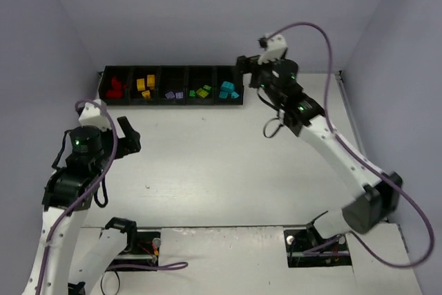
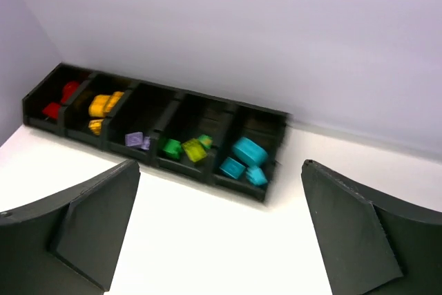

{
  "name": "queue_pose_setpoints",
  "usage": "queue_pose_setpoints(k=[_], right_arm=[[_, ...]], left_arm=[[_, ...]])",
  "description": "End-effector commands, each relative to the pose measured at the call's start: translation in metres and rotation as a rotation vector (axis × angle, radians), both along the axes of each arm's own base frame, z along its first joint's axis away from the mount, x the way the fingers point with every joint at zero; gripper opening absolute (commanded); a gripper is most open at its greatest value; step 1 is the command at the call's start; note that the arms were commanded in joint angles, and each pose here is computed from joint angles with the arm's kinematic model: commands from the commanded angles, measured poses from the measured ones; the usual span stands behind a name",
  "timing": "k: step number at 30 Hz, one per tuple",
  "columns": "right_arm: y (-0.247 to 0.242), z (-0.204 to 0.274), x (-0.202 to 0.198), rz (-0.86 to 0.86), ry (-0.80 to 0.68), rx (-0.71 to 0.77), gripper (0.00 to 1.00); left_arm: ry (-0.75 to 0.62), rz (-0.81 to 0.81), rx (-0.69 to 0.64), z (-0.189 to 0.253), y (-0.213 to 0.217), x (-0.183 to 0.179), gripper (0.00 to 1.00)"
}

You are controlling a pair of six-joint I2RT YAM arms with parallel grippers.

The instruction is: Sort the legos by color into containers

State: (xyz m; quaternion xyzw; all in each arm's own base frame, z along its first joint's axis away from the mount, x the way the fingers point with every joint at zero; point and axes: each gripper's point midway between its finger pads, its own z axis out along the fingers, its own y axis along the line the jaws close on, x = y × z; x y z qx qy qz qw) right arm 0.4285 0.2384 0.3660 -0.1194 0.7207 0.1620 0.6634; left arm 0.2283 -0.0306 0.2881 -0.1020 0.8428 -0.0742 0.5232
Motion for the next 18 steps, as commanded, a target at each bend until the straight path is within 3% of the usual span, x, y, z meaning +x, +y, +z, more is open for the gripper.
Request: queue_pose_setpoints(k=[1, 9, 18], right_arm=[[-0.066, 0.012, -0.036, -0.137, 0.015, 0.053, 1.00], [-0.145, 0.006, -0.128, -0.257, 0.002, -0.002, 1.00], [-0.178, -0.019, -0.167, -0.349, 0.035, 0.049, 1.00]], left_arm=[[-0.126, 0.099, -0.006, 0.038, 0.019, -0.011, 0.84], [-0.142, 0.164, 0.072, 0.036, 0.043, -0.045, 0.89], [-0.119, 0.174, 0.092, 0.027, 0.050, -0.069, 0.89]])
